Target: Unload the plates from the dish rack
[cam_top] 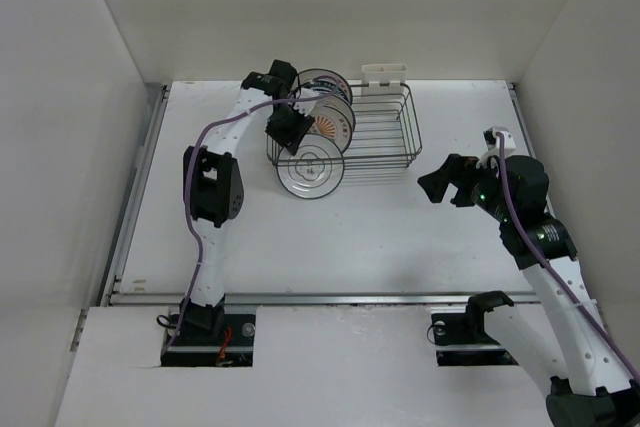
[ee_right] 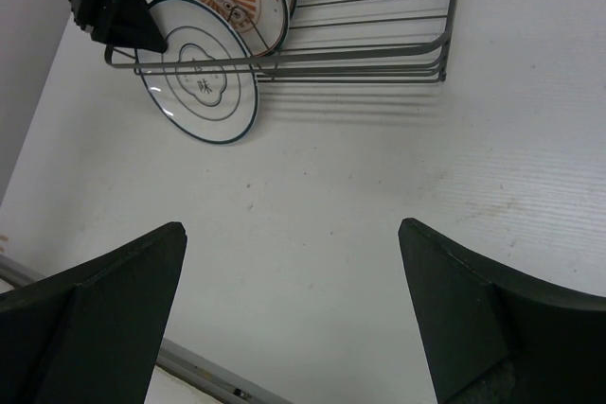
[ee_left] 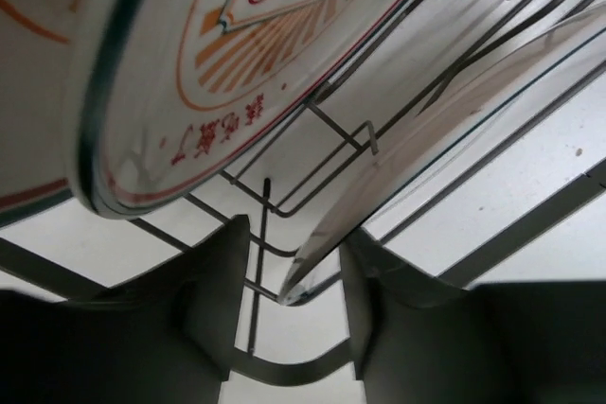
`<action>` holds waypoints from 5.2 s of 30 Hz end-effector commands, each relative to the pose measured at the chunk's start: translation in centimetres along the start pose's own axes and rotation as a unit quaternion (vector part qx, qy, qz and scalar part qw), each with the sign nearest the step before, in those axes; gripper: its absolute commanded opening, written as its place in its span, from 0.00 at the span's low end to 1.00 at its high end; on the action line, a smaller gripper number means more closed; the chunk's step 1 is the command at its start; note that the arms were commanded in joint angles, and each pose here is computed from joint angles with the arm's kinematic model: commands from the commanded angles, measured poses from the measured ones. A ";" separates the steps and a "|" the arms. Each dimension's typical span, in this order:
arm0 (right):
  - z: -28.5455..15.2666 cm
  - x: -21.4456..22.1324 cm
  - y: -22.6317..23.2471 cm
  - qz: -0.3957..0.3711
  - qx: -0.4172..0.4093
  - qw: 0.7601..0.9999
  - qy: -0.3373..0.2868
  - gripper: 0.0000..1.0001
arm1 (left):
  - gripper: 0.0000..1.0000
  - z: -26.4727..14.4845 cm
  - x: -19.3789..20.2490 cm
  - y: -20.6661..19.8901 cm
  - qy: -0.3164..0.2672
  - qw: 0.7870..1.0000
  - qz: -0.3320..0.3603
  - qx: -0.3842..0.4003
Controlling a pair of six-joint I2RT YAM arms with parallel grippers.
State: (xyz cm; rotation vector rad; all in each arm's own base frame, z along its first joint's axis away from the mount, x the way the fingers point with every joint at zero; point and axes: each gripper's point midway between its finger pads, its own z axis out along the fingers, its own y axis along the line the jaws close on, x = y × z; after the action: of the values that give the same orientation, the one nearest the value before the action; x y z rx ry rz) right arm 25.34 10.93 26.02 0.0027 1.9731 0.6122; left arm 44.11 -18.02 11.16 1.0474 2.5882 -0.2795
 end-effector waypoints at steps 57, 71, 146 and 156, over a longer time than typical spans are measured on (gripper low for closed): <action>1.9 -0.8 1.9 0.020 -0.048 0.999 -0.014 1.00 | 0.00 -6.9 11.8 -12.8 0.057 0.975 0.056 0.207; 12.8 -4.4 7.0 -0.032 -0.089 0.995 0.014 0.96 | 0.28 1.4 11.9 -8.2 0.072 0.993 -0.001 0.098; 14.0 14.5 16.0 -0.030 -0.260 0.926 0.272 0.00 | 0.71 -6.5 -0.6 12.2 -0.127 0.947 -0.257 -0.144; 17.9 19.5 14.0 0.008 -0.211 0.929 0.305 0.00 | 0.41 -2.8 0.1 10.4 -0.099 0.953 -0.268 -0.102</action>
State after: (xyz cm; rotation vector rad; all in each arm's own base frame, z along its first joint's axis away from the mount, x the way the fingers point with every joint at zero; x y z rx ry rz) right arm 25.72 33.98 8.05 -0.5161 2.4790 1.0823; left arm 50.84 -9.65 11.64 0.2483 2.6200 -0.2022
